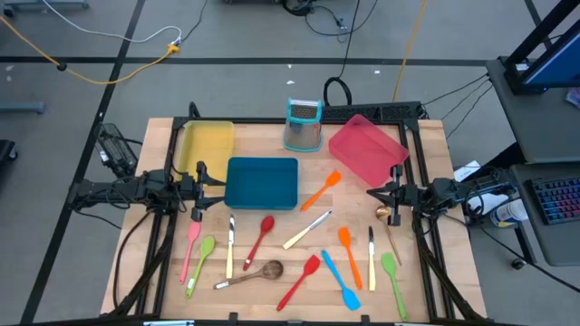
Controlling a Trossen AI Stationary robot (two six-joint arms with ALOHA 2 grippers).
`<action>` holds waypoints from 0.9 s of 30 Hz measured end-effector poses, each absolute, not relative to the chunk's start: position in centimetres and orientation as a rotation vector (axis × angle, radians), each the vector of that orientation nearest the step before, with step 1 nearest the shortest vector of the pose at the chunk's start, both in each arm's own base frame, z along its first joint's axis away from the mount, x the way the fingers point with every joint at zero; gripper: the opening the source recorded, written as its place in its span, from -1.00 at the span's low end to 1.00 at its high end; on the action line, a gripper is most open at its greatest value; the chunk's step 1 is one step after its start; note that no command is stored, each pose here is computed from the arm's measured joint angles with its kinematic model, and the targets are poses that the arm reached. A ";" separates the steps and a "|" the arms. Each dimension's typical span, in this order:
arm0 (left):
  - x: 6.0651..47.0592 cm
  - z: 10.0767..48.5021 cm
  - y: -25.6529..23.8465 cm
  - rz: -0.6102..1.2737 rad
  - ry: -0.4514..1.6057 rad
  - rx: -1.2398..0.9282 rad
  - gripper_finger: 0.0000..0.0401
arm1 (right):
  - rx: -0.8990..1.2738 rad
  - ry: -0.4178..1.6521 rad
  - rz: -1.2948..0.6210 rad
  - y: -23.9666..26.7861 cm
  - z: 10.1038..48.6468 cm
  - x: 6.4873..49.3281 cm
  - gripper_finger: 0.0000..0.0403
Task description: Pick & Place Kitchen Items
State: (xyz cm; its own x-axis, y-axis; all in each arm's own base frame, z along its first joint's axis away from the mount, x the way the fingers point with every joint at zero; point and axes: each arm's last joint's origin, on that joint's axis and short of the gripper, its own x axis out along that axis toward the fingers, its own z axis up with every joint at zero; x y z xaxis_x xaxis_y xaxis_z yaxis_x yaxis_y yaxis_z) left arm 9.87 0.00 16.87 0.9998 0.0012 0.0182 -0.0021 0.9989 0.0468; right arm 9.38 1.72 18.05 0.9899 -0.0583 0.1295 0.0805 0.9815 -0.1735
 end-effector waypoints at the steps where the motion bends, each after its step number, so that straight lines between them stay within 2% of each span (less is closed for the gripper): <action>1: 9.9 16.9 0.0 0.002 -0.018 0.047 0.03 | -0.179 -0.124 -0.070 1.7 18.1 9.4 -0.98; 27: 9.9 17.1 0.0 0.011 -0.040 0.047 0.03 | -0.179 -0.124 -0.070 1.7 18.1 9.4 -0.98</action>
